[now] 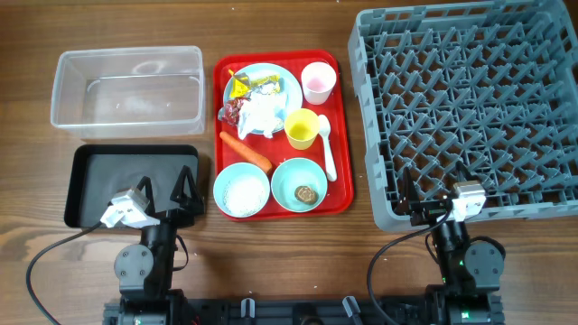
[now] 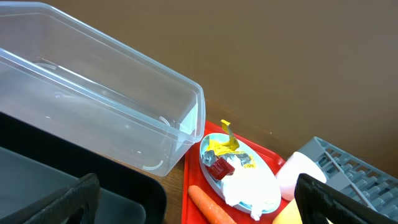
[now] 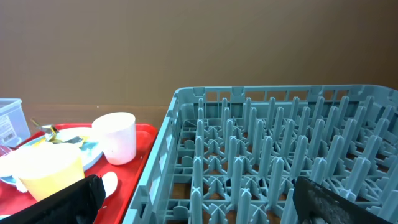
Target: Sort waste into correct bins and load items into the dishwasher rack
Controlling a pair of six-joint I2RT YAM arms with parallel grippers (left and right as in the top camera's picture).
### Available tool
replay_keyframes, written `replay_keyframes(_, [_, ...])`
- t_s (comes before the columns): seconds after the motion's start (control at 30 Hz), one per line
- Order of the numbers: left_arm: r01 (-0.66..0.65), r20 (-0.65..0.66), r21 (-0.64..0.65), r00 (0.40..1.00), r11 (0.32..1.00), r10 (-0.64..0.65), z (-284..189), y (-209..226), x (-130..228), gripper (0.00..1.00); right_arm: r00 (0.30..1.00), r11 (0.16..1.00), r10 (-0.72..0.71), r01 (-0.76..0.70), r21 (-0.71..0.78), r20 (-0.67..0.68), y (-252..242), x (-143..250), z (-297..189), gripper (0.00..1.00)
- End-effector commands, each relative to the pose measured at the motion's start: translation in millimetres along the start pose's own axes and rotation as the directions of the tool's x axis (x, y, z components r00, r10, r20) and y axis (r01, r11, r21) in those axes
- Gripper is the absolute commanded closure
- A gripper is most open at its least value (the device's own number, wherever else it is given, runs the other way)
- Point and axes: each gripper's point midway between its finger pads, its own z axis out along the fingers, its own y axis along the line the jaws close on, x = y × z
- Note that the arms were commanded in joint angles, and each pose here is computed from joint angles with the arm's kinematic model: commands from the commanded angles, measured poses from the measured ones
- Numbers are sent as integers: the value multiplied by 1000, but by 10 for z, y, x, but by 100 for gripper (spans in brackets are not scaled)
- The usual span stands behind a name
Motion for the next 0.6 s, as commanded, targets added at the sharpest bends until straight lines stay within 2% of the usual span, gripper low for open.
replay_keyframes(0.0, [-5, 2, -6, 1000, 1000, 5, -1, 20, 3, 0, 1000, 1000, -10, 10, -14, 9, 23, -19, -4, 0])
replay_keyframes(0.57, [-5, 2, -6, 1000, 1000, 5, -1, 20, 4, 0, 1000, 1000, -10, 10, -14, 9, 23, -19, -4, 0])
